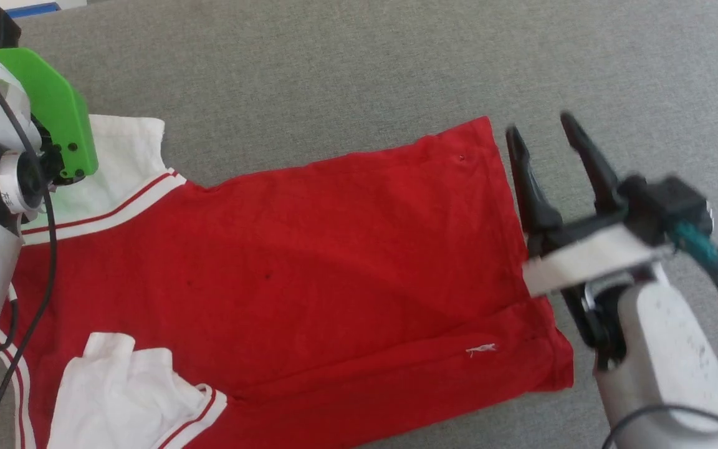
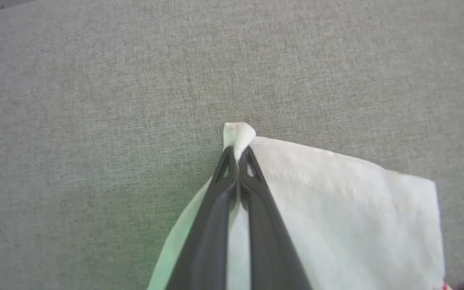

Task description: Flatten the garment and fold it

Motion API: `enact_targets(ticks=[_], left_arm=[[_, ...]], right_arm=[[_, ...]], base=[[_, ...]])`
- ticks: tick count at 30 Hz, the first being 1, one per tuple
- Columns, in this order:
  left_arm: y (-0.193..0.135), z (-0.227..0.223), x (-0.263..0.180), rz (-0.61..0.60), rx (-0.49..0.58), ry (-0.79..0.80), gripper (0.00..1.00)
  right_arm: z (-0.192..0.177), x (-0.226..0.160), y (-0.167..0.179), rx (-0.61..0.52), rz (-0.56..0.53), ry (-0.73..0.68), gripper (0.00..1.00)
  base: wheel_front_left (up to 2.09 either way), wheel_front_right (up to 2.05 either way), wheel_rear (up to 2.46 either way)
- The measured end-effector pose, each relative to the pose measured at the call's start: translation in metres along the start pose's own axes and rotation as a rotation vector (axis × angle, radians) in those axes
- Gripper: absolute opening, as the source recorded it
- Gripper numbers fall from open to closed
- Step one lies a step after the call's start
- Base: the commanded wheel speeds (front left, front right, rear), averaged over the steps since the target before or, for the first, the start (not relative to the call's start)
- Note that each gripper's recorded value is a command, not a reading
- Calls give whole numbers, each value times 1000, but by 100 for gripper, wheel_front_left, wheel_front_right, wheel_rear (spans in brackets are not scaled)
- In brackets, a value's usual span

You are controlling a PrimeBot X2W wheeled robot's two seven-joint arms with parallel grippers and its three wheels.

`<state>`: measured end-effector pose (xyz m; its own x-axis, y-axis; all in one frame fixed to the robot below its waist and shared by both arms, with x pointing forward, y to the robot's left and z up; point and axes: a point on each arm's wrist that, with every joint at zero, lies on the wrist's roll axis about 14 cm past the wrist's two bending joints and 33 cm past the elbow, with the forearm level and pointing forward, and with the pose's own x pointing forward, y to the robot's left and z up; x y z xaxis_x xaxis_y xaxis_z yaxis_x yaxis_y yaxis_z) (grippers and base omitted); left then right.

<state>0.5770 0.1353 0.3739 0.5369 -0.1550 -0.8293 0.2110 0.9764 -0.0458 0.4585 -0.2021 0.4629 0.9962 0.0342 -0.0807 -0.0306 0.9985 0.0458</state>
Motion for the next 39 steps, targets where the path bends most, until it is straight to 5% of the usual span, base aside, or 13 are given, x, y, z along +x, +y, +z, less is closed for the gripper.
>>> enact_targets(ticks=[3,4,11,18,19,20,21,29,39], left_arm=[[1,-1,-2,-2,2,-5,0],[2,-3,-3,-2,5,-8,0],[3,-6,-3,-10,-13,-27,0],[8,-10,1,-12,-24,-35,0],[8,-10,1,-13,-24,-36,0],[8,-10,1,-14,-25,-38,0],[7,-10,1,-16,-26,-45,0],[7,21,-16,-18,-4,-301,0],[-8,21,-81,-37,-7,-700,0]], right_arm=[[3,26,2,-29,22,71,100],[-14,43,4,-41,35,228,100],[-78,43,9,-70,52,703,100],[-87,46,15,-110,71,875,98],[-88,45,16,-113,73,897,39],[-87,44,17,-115,75,909,20],[-87,44,18,-116,79,915,0],[-75,38,29,-57,108,789,0],[-33,15,22,75,55,331,0]], base=[[0,0,0],[0,0,0],[0,0,0],[0,0,0],[0,0,0],[0,0,0],[0,0,0],[0,0,0],[0,0,0]])
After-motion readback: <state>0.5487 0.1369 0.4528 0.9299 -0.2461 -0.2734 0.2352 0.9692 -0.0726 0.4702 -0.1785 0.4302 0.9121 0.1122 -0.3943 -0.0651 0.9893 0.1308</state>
